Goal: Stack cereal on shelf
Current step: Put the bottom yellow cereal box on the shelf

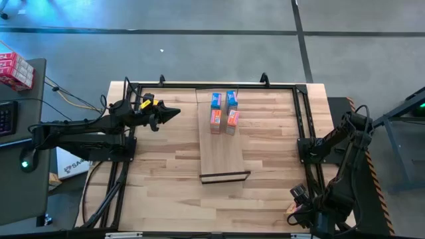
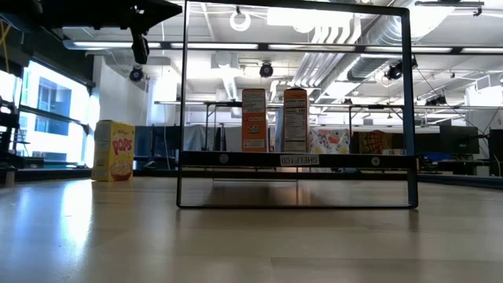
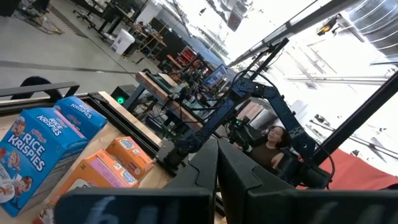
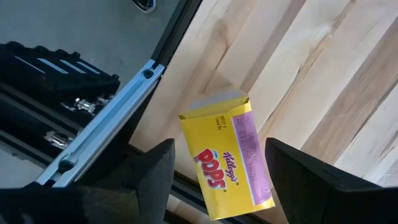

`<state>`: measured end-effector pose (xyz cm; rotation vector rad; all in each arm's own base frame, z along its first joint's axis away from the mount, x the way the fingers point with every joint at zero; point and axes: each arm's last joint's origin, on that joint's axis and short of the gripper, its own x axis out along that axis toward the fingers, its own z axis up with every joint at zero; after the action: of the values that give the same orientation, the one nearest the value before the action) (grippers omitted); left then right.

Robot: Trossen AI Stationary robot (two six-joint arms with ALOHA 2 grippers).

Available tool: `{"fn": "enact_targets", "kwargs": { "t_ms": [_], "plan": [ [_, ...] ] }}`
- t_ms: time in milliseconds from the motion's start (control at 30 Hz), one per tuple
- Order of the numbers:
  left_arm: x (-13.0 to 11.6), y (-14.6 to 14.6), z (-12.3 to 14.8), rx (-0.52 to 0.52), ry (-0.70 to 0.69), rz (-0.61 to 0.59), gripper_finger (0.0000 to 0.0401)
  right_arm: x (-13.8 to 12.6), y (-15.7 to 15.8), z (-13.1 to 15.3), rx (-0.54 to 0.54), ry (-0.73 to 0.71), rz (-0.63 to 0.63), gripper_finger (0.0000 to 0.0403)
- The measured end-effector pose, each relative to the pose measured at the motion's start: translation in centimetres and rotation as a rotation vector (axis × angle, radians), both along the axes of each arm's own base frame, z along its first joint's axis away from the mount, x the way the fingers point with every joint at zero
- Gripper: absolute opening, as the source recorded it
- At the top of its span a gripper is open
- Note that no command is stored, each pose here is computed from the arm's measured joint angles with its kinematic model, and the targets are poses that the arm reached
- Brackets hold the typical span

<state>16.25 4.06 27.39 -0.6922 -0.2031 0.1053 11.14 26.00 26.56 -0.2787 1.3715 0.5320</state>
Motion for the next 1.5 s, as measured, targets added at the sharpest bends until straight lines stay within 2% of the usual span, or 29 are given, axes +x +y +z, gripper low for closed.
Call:
{"fn": "enact_targets", "kwargs": {
  "t_ms": [500,667,833,1033,1167,1300,1400,1500],
  "plan": [
    [0.0,0.0,0.0,-0.002,0.0,0.013,0.0,0.6,1.7,-3.1,-0.102,0.036,0.036,0.0233],
    [0.0,0.0,0.0,-0.002,0.0,0.013,0.0,1.0,1.9,-3.8,-0.126,0.035,-0.002,0.023],
    [0.0,0.0,0.0,-0.002,0.0,0.013,0.0,1.7,1.5,-3.6,-0.12,0.031,-0.051,0.0198],
    [0.0,0.0,0.0,-0.002,0.0,0.012,0.0,2.6,0.9,-3.4,-0.118,0.041,-0.082,0.0137],
    [0.0,0.0,0.0,0.006,0.001,0.014,0.0,2.9,-0.5,-2.0,-0.084,0.062,-0.127,0.011],
    [0.0,0.0,0.0,0.013,0.001,0.014,0.0,2.4,-3.6,1.2,-0.046,0.07,-0.243,0.0105],
    [0.0,0.0,0.0,0.024,0.003,0.015,0.0,1.8,-7.3,3.9,0.006,0.118,-0.373,0.0107],
    [0.0,0.0,0.0,0.025,0.003,0.015,0.0,1.2,-11.2,6.3,0.097,0.131,-0.579,0.0108]
  ]
}}
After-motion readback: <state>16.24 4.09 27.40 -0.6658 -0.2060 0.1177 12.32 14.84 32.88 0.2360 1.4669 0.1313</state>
